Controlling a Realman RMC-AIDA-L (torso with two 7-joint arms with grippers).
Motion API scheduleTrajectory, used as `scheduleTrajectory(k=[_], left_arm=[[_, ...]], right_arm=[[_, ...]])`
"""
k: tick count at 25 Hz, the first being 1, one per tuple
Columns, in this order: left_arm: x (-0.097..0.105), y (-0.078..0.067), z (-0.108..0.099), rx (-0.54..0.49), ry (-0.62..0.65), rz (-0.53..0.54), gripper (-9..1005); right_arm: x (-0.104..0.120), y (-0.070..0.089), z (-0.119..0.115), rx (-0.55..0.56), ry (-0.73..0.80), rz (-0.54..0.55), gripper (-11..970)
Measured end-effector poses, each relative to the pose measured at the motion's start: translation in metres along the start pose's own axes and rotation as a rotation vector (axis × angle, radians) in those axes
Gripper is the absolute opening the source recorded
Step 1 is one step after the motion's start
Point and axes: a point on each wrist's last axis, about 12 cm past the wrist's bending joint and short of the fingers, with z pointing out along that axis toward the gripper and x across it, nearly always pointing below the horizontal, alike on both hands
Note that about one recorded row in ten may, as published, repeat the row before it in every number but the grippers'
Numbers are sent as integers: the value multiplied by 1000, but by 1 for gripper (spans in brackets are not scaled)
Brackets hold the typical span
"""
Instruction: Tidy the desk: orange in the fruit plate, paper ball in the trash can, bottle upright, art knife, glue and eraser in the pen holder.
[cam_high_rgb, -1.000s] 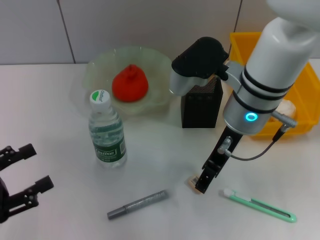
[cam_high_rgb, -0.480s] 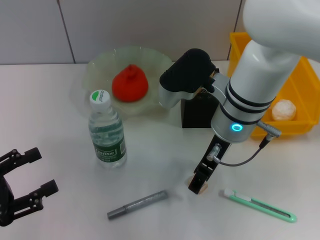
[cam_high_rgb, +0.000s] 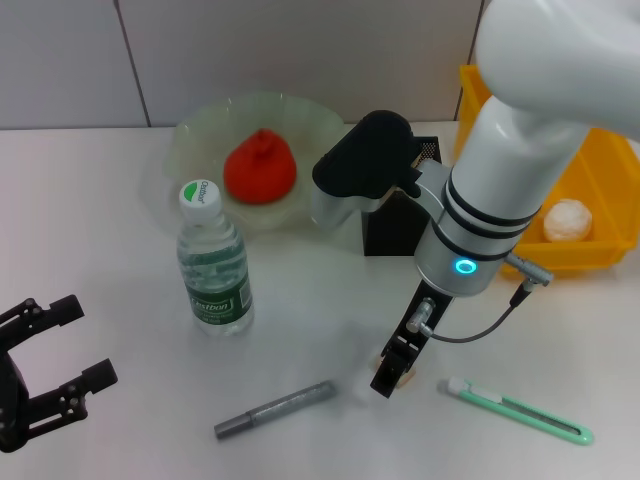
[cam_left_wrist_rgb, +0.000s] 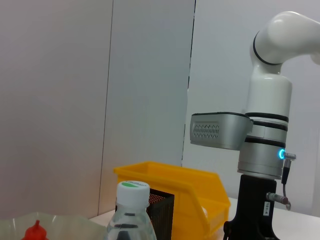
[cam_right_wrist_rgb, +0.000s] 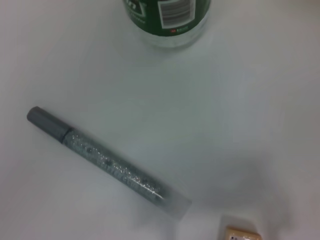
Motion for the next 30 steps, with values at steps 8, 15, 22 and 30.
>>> scheduleTrajectory(k=[8,15,22,30], left_arm=[[0,-1,-1,-2,0,-2,808],[0,0,-2,-14,-4,-1,807],[0,0,-2,-18,-3,-1,807],[0,1,-1,-28,-10,1,807]], right_arm=[[-1,1,1,1,0,-5,833],[7,11,3,25,113,-55,832],[18,7,1,106,154,-29,832],[27,5,4,89,154,-10,832]])
